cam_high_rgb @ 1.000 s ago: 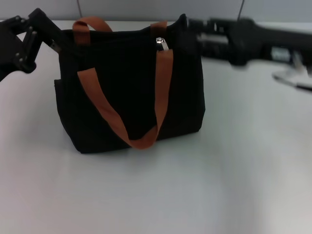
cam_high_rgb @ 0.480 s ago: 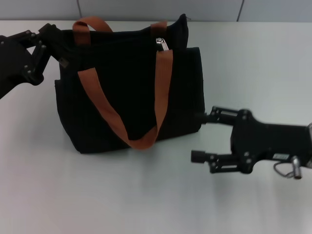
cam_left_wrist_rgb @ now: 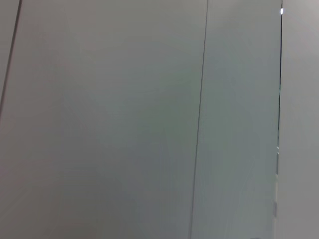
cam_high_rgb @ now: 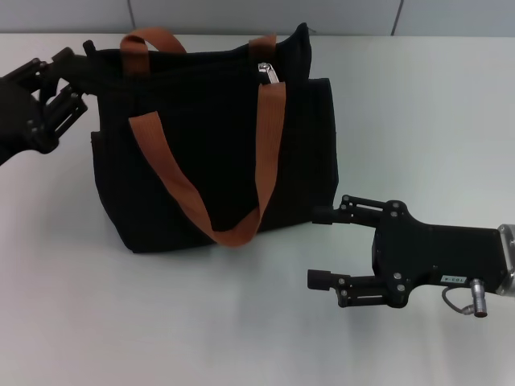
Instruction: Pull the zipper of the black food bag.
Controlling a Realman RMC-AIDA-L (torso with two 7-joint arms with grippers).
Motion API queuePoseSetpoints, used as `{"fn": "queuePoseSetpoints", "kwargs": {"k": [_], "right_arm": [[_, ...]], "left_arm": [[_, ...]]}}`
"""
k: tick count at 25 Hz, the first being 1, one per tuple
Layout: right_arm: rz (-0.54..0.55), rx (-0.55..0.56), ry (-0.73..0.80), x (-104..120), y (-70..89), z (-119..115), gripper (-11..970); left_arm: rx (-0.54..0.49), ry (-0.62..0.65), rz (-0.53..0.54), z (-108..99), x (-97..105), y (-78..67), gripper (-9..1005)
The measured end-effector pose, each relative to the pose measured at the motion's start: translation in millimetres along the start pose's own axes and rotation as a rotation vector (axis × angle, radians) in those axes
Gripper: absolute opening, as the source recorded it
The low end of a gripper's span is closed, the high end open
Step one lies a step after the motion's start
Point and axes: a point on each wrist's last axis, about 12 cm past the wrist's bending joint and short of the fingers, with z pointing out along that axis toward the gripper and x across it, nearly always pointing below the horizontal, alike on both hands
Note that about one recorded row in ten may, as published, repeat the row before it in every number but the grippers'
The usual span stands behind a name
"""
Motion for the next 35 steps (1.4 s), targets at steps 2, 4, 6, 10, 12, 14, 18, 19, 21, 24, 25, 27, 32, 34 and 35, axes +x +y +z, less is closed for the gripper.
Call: {"fn": "queuePoseSetpoints", "kwargs": {"k": [2,4,6,10,12,14,18,19,21,24,25,27,32,34,35], "right_arm": [[0.005,0.004,0.002,1.2,0.4,-0.1,810],[0.006,0.005,0.002,1.6,0.5,-0.1,810],[0.007,0.007,0.002,1.9,0.5,-0.1,810],[-0.002,0.013,0.002,3.7,1.1,0.0,810],[-0.002,0.016,0.003,4.3,1.1,0.0,810],[0.004,0.021,0.004,5.7,1.3,-0.1,810],[0.018,0.026,0.002,7.9,2.1,0.6,810],[0.018,0.028,0.003,8.0,1.8,0.7,810],[0.017,0.034,0.006,8.4,1.0,0.7,810],[0.015,0.045,0.018,9.2,-1.1,1.6,810],[0.014,0.046,0.024,9.6,-1.7,2.3,810],[0.014,0.045,0.024,9.5,-1.7,2.7,810],[0.015,0.017,0.041,13.1,1.3,6.8,810],[0.014,-0.001,0.056,15.3,3.0,8.2,810],[0.016,-0.008,0.063,16.4,3.7,9.0,810]], "left_arm": [[0.031,0.049,-0.026,-5.1,-4.7,4.3,314],[0.045,0.072,-0.032,-7.8,-8.1,7.2,401],[0.078,0.13,-0.064,-13.5,-15.3,12.5,475],[0.172,0.256,-0.144,-27.7,-43.1,23.9,620],[0.213,0.254,-0.163,-31.4,-50.0,22.6,689],[0.275,0.221,-0.179,-34.3,-55.4,16.8,758],[0.349,0.164,-0.176,-30.0,-50.9,2.8,790],[0.367,0.151,-0.168,-26.0,-43.3,-4.3,789],[0.388,0.133,-0.151,-20.7,-34.5,-12.7,788],[0.442,0.125,-0.113,-12.3,-21.9,-25.8,787],[0.507,0.135,-0.087,-4.3,-9.8,-39.4,787],[0.547,0.156,-0.081,0.6,-1.4,-48.0,786],[0.568,0.274,-0.071,8.6,25.5,-61.0,785],[0.562,0.31,-0.074,9.3,33.6,-63.6,785],[0.558,0.334,-0.078,9.4,40.3,-66.0,784]]}}
